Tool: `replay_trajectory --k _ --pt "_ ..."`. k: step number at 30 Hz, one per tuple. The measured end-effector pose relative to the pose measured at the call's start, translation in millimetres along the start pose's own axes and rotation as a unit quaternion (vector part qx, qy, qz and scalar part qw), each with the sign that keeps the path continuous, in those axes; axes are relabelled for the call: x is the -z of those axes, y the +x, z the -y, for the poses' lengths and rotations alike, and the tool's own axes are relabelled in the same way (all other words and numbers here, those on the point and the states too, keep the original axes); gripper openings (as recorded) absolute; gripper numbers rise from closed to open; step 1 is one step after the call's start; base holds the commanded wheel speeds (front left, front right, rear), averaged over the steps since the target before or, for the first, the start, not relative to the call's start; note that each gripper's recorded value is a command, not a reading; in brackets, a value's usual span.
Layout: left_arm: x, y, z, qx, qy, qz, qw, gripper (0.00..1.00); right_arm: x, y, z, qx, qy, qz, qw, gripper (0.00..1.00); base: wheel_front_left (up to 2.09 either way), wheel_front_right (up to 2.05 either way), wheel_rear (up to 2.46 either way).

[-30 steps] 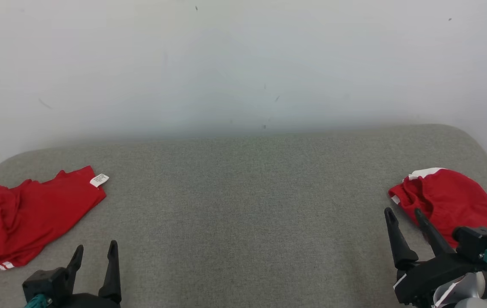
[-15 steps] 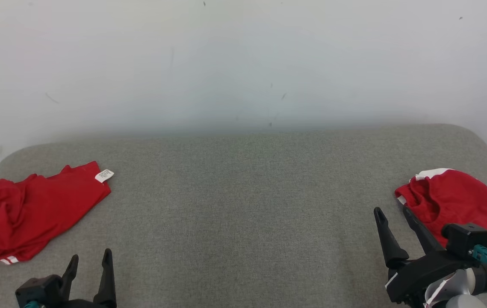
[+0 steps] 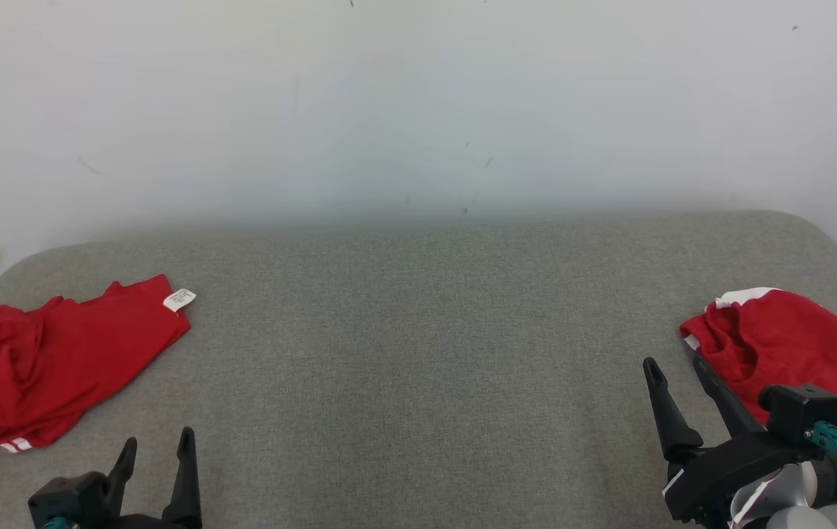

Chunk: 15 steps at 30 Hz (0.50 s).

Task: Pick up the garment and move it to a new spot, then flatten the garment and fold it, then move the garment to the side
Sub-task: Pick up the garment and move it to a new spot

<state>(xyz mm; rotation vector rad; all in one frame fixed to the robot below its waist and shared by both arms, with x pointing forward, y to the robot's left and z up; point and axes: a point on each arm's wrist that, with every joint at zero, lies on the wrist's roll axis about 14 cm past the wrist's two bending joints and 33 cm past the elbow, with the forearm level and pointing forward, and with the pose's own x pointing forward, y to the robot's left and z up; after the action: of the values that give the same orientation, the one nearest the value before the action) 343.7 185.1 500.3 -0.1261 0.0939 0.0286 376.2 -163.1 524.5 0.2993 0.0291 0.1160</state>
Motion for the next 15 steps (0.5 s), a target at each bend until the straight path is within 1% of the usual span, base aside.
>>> replay_trajectory --k 9,15 --pt "-3 0 2 0.003 0.01 0.005 1.0 1.0 3 1 2 0.004 0.002 -0.004 1.0 1.0 0.0 0.0 0.0" --pt "-2 -6 -8 -0.012 0.012 0.002 1.0 1.0 5 9 -10 -0.013 0.004 -0.006 1.0 1.0 0.0 0.0 0.0"
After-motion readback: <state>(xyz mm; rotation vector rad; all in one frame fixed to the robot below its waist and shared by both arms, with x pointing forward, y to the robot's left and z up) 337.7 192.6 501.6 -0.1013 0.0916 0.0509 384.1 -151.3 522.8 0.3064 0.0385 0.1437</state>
